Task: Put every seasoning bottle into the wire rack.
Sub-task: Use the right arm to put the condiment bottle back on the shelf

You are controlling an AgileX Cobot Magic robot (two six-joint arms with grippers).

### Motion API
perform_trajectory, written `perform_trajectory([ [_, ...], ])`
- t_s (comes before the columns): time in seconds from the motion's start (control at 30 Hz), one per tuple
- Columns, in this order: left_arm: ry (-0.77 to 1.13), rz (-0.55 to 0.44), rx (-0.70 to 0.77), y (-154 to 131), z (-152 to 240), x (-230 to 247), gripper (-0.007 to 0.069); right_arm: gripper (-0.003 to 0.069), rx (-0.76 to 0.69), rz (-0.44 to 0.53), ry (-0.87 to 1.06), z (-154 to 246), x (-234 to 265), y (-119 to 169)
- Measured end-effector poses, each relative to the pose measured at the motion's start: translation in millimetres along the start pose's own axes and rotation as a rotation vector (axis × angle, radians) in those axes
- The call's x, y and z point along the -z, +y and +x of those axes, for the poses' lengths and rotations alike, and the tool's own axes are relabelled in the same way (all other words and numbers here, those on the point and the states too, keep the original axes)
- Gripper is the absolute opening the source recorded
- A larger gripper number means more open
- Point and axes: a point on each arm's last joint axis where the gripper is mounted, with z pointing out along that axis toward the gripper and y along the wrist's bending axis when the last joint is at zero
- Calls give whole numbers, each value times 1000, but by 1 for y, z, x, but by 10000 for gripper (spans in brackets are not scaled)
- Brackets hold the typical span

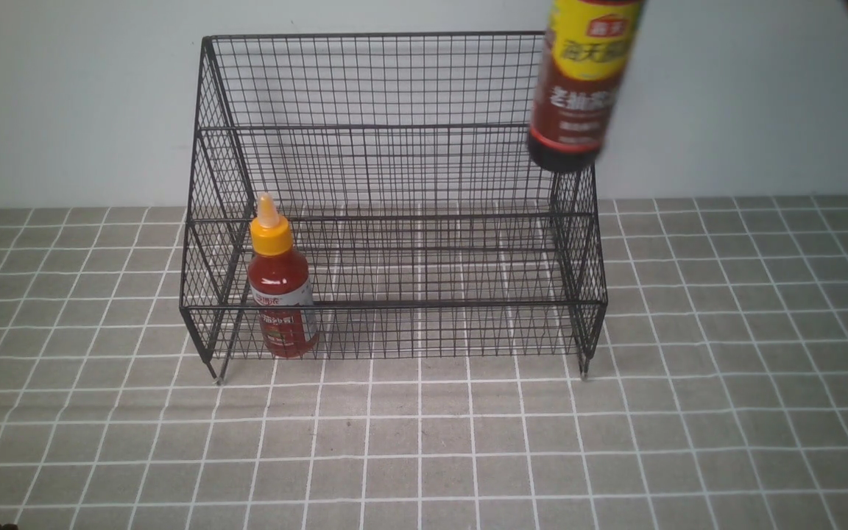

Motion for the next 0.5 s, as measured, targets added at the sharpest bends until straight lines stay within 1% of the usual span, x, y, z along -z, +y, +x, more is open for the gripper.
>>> perform_trajectory([
  [0.23,1,0,0,0,0,0,-7,268,-4,-42,-57,9,-32,6],
  [0.5,1,0,0,0,0,0,-7,268,8,-59,-55,12,-37,14],
])
